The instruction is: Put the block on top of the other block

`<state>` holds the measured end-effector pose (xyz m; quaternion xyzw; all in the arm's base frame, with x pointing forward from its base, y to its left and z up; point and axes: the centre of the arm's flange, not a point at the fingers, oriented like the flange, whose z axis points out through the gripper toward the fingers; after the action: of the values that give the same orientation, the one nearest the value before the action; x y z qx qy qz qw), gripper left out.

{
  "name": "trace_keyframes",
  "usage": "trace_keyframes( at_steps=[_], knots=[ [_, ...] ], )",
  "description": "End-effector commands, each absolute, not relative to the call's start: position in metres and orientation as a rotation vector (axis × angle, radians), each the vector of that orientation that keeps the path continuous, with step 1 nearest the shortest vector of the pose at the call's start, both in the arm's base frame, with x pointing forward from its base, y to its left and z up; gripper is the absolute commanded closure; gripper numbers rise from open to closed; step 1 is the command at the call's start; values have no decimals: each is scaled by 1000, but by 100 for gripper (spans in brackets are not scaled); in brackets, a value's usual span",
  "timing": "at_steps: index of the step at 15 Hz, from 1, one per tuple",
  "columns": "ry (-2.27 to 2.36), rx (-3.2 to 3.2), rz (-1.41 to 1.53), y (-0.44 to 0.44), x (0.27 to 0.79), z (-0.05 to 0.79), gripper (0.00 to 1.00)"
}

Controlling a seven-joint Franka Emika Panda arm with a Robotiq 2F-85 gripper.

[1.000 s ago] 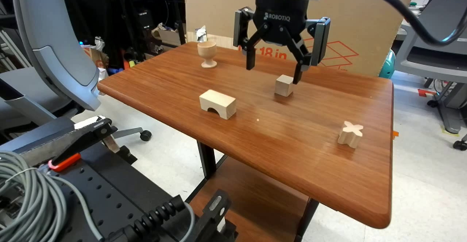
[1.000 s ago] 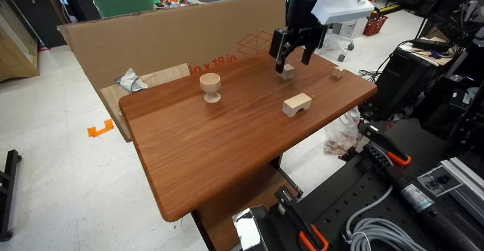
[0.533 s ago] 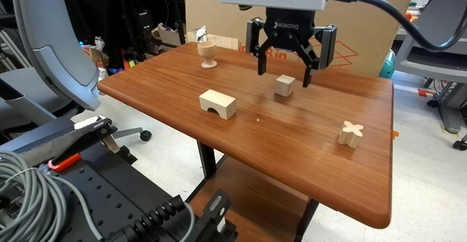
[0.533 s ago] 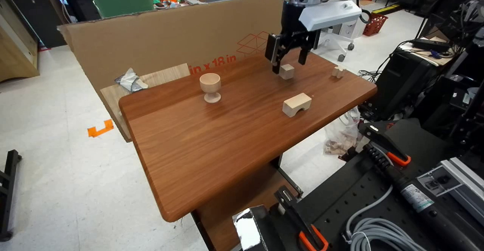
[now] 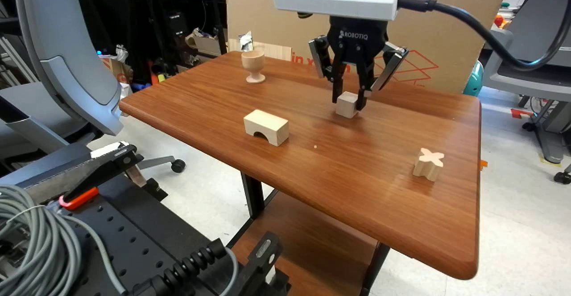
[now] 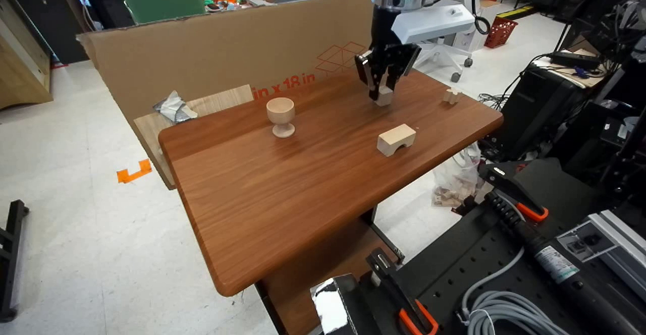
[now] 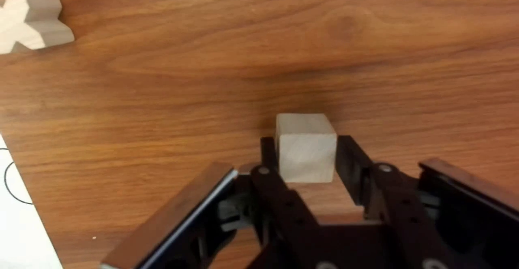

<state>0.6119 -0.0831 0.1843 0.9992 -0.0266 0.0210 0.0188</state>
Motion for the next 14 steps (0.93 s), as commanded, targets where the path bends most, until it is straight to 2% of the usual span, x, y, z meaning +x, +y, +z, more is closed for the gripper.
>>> trace_keyframes(
  at_steps=[1, 2, 10, 14],
  knots=[
    [-83, 3100, 78, -85, 606, 195, 88],
    [-81, 3102, 81, -87, 599, 200, 92],
    [-41, 3146, 25, -81, 518, 256, 92],
    [-55, 3149, 52, -78, 496, 269, 92]
  ],
)
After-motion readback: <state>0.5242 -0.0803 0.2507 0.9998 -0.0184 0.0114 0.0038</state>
